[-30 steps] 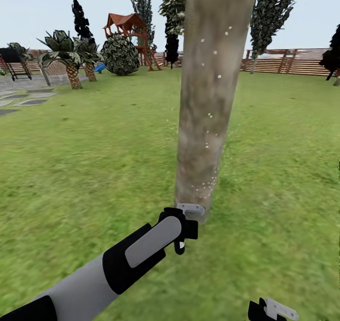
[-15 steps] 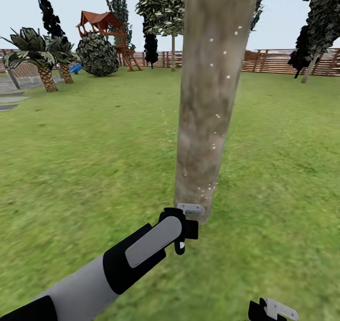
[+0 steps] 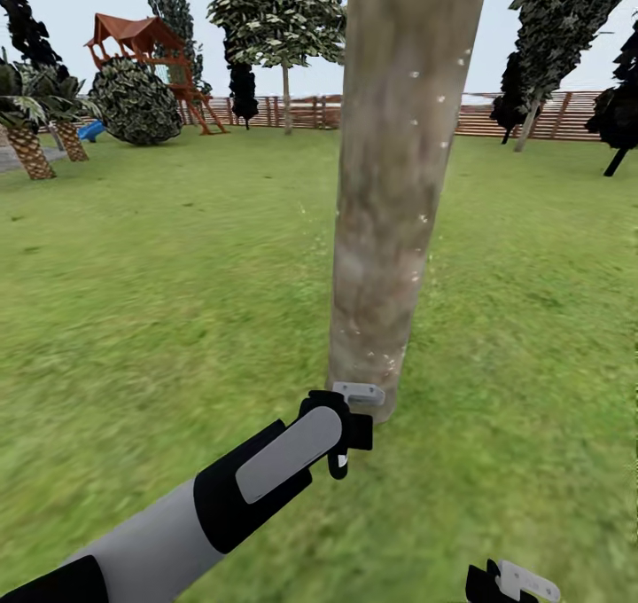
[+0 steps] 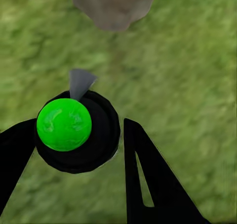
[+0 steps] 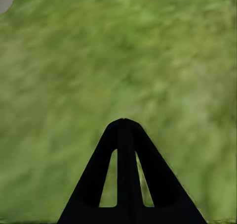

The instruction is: In the garden, pick up the pesticide atomizer on the floor and spray pesticide onto both trees until each tree trunk is fully covered.

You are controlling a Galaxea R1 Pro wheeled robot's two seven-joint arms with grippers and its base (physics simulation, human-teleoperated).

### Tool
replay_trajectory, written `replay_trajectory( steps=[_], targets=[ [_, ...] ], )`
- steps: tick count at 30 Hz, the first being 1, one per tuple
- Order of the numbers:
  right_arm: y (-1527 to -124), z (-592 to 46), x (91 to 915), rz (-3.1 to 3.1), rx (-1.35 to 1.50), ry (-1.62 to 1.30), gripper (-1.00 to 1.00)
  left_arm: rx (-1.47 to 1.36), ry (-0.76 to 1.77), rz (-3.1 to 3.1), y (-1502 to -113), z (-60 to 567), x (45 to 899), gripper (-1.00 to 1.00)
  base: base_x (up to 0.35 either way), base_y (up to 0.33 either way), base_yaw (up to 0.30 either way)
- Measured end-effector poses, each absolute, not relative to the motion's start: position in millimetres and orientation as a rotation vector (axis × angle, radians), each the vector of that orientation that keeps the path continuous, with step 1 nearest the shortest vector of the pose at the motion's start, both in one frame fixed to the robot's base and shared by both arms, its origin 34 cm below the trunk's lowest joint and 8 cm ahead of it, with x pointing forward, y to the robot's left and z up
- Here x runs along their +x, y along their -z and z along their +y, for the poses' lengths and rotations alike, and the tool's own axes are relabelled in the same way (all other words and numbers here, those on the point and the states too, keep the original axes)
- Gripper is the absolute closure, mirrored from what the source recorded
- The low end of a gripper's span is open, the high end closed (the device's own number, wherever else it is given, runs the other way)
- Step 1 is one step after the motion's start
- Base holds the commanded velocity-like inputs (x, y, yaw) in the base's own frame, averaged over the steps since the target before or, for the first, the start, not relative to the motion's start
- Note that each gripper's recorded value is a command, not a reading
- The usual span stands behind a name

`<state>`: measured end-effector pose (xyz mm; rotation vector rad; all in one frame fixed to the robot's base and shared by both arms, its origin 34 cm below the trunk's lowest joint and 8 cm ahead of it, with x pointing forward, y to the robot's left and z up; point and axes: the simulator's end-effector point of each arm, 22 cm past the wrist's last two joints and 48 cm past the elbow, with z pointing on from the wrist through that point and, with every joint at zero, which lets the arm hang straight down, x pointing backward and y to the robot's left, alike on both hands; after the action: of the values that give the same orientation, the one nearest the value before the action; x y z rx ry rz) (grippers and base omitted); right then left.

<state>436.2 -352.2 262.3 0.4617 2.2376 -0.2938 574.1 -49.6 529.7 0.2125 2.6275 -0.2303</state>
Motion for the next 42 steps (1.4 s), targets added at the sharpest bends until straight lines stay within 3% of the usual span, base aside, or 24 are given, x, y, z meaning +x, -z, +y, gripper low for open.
replay_trajectory(
  steps=[26,42],
  targets=[
    [-262.4,-353.1,435.9,2.237,0.463,0.296,1.00,0.214,0.233,2.628,-529.9,-51.1,573.4,1.00,0.078,0.344,-0.247],
    [-262.3,-352.7,436.0,2.237,0.464,0.295,1.00,0.217,0.232,2.630,-529.1,-52.0,572.4,1.00,0.006,0.142,-0.250]
  ],
)
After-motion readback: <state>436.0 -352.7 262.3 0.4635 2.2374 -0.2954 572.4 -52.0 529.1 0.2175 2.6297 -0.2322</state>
